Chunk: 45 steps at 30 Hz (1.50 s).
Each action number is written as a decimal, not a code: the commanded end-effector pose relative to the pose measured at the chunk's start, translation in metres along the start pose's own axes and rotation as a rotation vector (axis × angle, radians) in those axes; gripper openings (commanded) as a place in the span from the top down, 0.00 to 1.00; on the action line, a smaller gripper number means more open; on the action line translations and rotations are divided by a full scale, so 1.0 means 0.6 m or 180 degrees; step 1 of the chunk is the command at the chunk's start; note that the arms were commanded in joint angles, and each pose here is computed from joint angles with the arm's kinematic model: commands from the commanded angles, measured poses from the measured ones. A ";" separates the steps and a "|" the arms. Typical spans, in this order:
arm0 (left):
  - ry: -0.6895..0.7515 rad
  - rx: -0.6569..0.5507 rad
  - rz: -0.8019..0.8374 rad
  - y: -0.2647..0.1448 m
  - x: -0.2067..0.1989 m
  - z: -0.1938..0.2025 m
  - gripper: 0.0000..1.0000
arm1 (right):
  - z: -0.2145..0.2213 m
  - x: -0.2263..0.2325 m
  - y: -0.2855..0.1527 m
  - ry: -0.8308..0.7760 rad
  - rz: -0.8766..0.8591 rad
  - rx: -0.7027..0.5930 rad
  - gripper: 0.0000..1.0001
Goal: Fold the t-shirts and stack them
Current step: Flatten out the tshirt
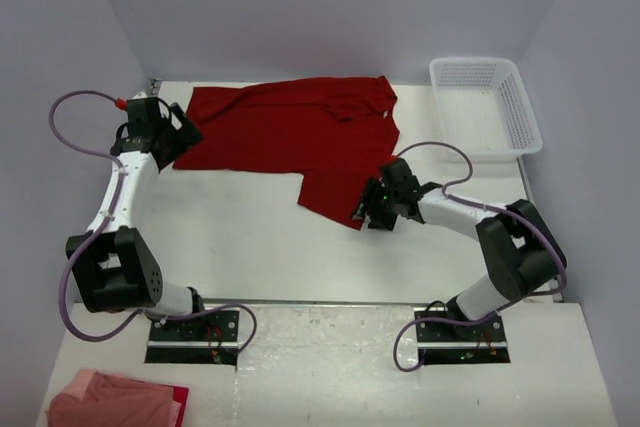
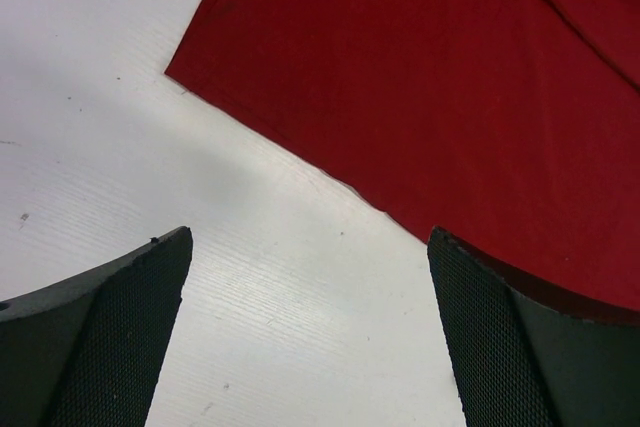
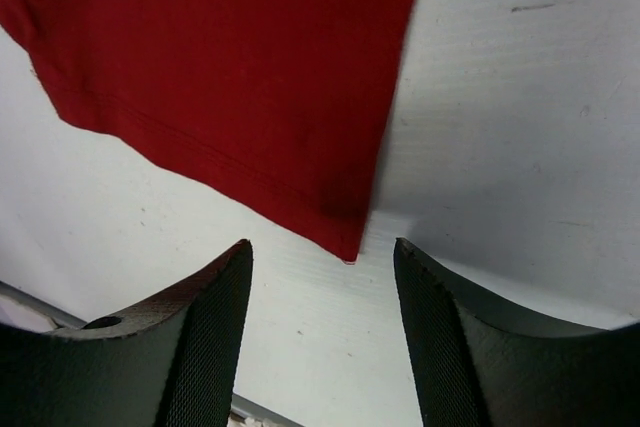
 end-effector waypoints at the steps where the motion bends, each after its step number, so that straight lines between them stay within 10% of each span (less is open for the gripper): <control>1: -0.0085 -0.0176 0.0193 -0.023 -0.020 -0.022 0.00 | -0.001 0.005 0.016 0.0161 -0.0012 -0.0103 0.41; 13: -0.0076 -0.0209 0.0237 -0.033 -0.017 -0.019 0.00 | 0.035 -0.005 0.075 0.0221 0.0168 0.0084 0.51; 22: -0.0080 -0.0251 0.0077 -0.017 0.003 -0.016 0.00 | 0.034 0.002 0.060 0.0138 0.0229 -0.0059 0.99; 37: -0.0324 0.0087 -0.0369 0.058 0.075 -0.013 0.01 | -0.002 0.030 0.007 -0.0319 0.0207 -0.0396 1.00; 45: -0.0517 0.0426 -0.0438 0.128 0.111 -0.012 0.26 | 0.000 0.041 0.000 -0.0377 0.0036 -0.0458 1.00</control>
Point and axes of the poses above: each gripper's point midway between its finger pads, its own y axis out along the fingers, its own x axis along the line the jaws close on, z = x × y, the point moved 1 cm from there along -y, back along the fingers, and after that the axes turned 13 degrees about -y, right-handed, at the moved point
